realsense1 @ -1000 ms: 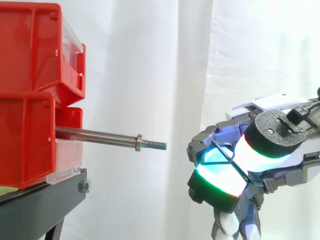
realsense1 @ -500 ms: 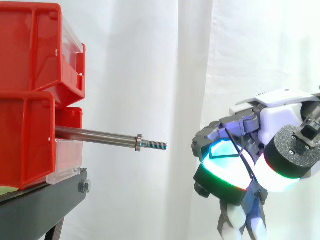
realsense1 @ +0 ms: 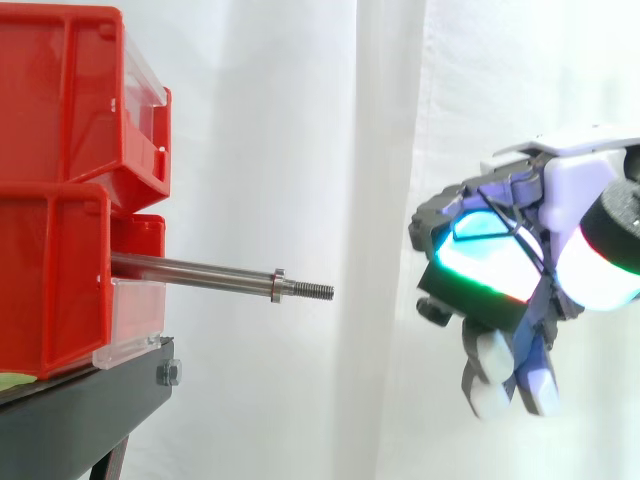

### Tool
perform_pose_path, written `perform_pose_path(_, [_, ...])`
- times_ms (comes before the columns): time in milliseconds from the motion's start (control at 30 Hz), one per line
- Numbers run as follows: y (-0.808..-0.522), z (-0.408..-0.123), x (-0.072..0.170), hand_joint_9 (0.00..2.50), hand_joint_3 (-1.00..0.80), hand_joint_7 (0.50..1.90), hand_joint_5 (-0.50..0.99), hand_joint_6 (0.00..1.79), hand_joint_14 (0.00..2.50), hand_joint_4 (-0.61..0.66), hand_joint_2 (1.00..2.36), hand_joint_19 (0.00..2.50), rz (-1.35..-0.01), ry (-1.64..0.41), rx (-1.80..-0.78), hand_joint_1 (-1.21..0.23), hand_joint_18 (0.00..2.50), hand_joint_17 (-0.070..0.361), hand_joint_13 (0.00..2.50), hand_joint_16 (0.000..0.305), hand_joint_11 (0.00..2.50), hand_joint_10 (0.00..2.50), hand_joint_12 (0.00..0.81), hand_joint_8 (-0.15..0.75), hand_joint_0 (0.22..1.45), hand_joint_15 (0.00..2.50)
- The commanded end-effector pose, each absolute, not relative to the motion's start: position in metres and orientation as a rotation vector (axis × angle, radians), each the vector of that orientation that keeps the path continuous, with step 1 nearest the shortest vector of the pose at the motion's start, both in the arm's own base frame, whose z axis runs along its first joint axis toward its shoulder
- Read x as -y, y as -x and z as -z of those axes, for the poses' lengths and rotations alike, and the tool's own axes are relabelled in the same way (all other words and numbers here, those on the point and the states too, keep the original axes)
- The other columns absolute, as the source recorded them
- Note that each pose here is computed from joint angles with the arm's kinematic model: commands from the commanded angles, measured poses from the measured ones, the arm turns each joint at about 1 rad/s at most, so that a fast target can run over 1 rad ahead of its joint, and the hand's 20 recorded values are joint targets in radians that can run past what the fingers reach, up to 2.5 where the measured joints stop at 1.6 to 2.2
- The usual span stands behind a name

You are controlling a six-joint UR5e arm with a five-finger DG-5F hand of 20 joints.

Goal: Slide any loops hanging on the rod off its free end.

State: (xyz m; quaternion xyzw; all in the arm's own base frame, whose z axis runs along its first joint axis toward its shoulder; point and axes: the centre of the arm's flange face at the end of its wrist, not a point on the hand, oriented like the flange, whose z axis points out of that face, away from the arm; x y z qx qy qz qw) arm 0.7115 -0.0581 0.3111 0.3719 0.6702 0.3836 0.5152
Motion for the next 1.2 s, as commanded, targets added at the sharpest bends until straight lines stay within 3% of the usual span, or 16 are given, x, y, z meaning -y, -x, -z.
perform_pose_path(0, [-0.708,-0.320,0.057,0.79,-0.50,1.00,-0.24,0.87,0.01,0.06,1.00,0.28,-0.916,-0.880,-1.613,-1.00,0.91,0.104,0.82,0.046,0.32,0.01,0.313,0.248,0.71,0.12])
perform_pose_path(233, [-0.708,-0.322,0.060,0.82,-0.50,0.98,-0.23,0.86,0.00,0.10,1.00,0.30,-0.917,-0.879,-1.610,-1.00,0.92,0.105,0.83,0.047,0.33,0.01,0.318,0.268,0.65,0.12])
perform_pose_path(333, [-0.711,-0.336,0.059,0.83,-0.50,0.98,-0.23,0.86,0.01,0.11,1.00,0.30,-0.921,-0.866,-1.585,-0.95,0.93,0.105,0.84,0.047,0.33,0.01,0.318,0.270,0.62,0.12])
perform_pose_path(633, [-0.713,-0.345,0.053,0.93,-0.50,0.97,-0.20,0.85,0.01,0.12,1.00,0.32,-0.917,-0.848,-1.594,-0.69,0.95,0.107,0.88,0.048,0.34,0.01,0.322,0.285,0.55,0.13])
perform_pose_path(833, [-0.712,-0.335,0.051,0.97,-0.50,0.97,-0.18,0.83,0.00,0.13,1.00,0.33,-0.909,-0.833,-1.594,-0.61,0.96,0.106,0.89,0.047,0.34,0.01,0.319,0.293,0.55,0.13])
perform_pose_path(933, [-0.722,-0.341,0.050,0.98,-0.50,0.97,-0.18,0.82,0.01,0.14,1.00,0.34,-0.916,-0.786,-1.522,-0.55,0.96,0.106,0.89,0.047,0.34,0.01,0.316,0.292,0.55,0.14])
perform_pose_path(1167, [-0.723,-0.317,0.047,0.98,-0.50,1.01,-0.18,0.81,0.01,0.13,1.00,0.35,-0.914,-0.765,-1.498,-0.50,0.94,0.105,0.89,0.047,0.34,0.01,0.315,0.291,0.58,0.14])
